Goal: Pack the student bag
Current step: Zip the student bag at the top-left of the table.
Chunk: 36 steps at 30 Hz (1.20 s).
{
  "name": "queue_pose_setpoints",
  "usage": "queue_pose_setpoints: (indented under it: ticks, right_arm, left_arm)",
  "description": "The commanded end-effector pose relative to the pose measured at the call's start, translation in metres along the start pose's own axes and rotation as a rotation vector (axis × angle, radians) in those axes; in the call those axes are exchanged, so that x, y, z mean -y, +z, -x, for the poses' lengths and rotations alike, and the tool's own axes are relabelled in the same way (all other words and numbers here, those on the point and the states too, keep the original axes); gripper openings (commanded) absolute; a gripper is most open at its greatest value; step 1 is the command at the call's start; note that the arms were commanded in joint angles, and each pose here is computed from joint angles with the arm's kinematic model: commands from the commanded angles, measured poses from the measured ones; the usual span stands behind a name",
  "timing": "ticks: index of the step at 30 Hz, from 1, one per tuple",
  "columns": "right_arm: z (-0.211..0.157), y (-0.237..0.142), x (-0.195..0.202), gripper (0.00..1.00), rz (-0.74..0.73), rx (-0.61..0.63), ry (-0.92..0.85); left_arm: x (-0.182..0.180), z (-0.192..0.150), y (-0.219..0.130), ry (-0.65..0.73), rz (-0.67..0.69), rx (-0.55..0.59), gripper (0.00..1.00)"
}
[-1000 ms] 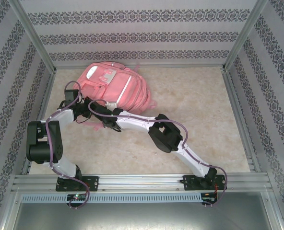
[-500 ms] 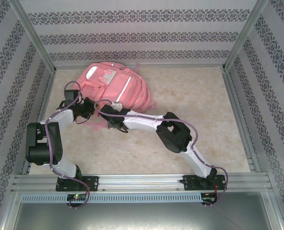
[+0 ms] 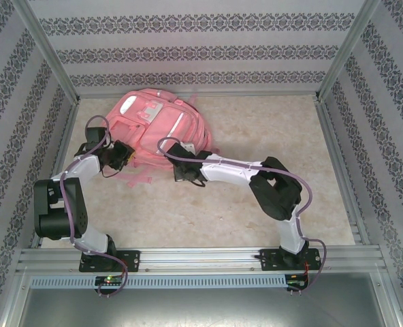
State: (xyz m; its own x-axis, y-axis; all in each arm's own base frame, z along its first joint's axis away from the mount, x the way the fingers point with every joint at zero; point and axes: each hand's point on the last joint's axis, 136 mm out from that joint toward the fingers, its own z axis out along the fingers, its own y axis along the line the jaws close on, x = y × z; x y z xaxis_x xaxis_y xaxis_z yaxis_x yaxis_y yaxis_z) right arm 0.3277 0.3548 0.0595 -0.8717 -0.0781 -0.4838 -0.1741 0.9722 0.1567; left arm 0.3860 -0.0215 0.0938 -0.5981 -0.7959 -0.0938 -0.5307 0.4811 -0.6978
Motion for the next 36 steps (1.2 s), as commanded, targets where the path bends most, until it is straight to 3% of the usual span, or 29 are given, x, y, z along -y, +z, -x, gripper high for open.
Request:
queue_pose_setpoints:
  ticks: [1,4,9,12,21,22,25,29,36]
  right_arm:
    - [-0.009,-0.010,-0.006,0.00,0.080,-0.049,-0.066]
    - [-0.012,-0.016,-0.033,0.00,0.170,-0.059,-0.092]
    - [-0.012,-0.024,-0.068,0.00,0.286,-0.068,-0.117]
    - [-0.013,-0.030,-0.078,0.00,0.329,-0.068,-0.137]
    - [-0.014,-0.043,-0.087,0.00,0.385,-0.067,-0.194]
    - [-0.014,-0.044,-0.087,0.00,0.384,-0.067,-0.196]
    - [-0.016,-0.045,-0.088,0.00,0.386,-0.067,-0.198]
    - [-0.018,-0.041,-0.079,0.00,0.351,-0.070,-0.199]
    - [-0.017,-0.022,-0.003,0.00,0.144,-0.056,-0.167]
  left_arm:
    - [0.006,0.007,-0.024,0.002,0.009,0.056,0.49]
    - [0.011,-0.018,-0.032,0.005,0.006,0.040,0.56]
    - [0.007,-0.064,-0.034,-0.043,-0.015,0.012,0.58]
    - [0.011,-0.087,-0.030,-0.056,-0.066,0.038,0.68]
    - [0.029,-0.112,-0.002,-0.005,-0.106,0.065,0.70]
    - [0.028,-0.114,0.002,0.002,-0.101,0.068,0.67]
    - [0.022,-0.115,0.013,-0.002,-0.067,0.078,0.42]
    - [0.004,-0.107,0.009,0.005,0.051,0.124,0.01]
    - [-0.031,-0.088,-0.030,0.027,0.245,0.214,0.00]
